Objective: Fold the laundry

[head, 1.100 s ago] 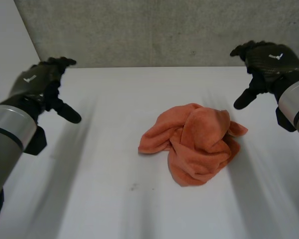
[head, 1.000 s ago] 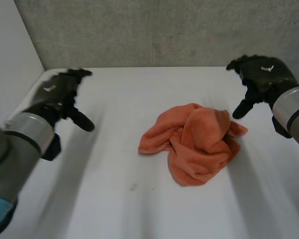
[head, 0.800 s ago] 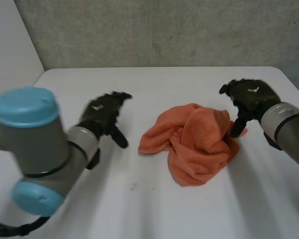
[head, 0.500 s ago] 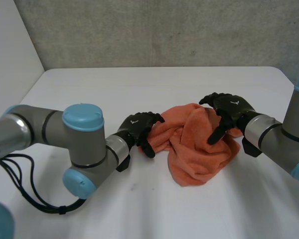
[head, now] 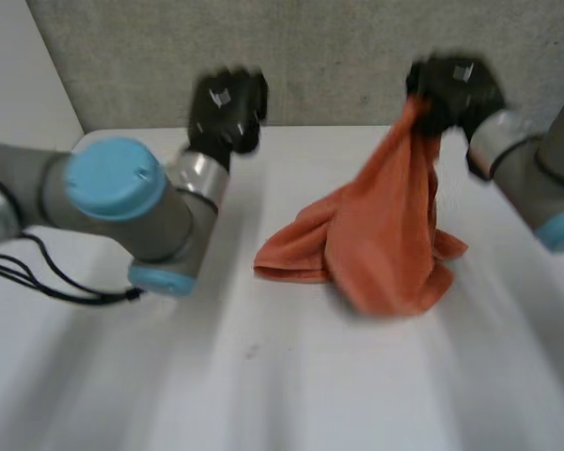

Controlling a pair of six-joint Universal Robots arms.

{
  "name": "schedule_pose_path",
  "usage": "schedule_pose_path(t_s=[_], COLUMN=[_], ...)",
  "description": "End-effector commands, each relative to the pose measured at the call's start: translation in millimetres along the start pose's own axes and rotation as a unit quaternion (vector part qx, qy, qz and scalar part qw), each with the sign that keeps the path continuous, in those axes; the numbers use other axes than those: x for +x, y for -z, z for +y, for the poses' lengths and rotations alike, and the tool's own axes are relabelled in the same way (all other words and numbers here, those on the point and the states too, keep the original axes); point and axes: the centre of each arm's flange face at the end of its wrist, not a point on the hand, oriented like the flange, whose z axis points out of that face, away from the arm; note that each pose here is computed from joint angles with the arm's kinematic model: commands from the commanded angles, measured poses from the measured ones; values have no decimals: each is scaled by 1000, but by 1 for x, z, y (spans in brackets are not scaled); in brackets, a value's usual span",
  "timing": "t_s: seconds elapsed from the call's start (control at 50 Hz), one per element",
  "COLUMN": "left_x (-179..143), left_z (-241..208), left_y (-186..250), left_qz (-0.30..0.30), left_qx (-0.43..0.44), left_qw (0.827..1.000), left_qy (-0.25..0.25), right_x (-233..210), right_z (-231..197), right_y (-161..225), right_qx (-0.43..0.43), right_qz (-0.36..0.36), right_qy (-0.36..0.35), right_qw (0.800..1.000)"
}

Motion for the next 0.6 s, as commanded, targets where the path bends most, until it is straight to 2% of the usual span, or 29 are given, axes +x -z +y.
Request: schedule_pose_path(t_s=[0.02, 0.14, 0.18, 0.24, 0.36, 0.4, 0.46, 0.5, 0.56, 0.6], left_x=[-17, -19, -20, -20, -24, -28, -33, -31, -30, -26], left_z=[-90, -85, -80, -77, -56, -51, -24, 4, 16, 36], left_y=[18, 59, 87, 98, 118, 119, 123, 128, 130, 129], left_qz=[-27, -27, -27, -27, -30, -34, -45, -41, -37, -18], left_qx=[79, 14, -22, -37, -84, -95, -146, -198, -218, -242], left_qw=[996, 1000, 999, 999, 996, 995, 988, 978, 973, 965], left_qy=[-5, -6, -5, -5, -7, -5, 18, 51, 67, 96], right_x=[-10, -35, -56, -74, -80, -76, -74, -77, -79, -81], right_z=[-93, -65, -55, -56, -75, -96, -103, -114, -120, -127], right_y=[7, 29, 54, 77, 91, 99, 102, 108, 113, 117], right_qx=[164, 90, 23, -18, -13, 15, 24, 35, 40, 47], right_qz=[-3, -61, -107, -142, -151, -144, -142, -146, -151, -153], right_qy=[16, -14, -31, -42, -35, -31, -32, -35, -44, -51], right_qw=[986, 994, 993, 989, 988, 989, 989, 988, 987, 986])
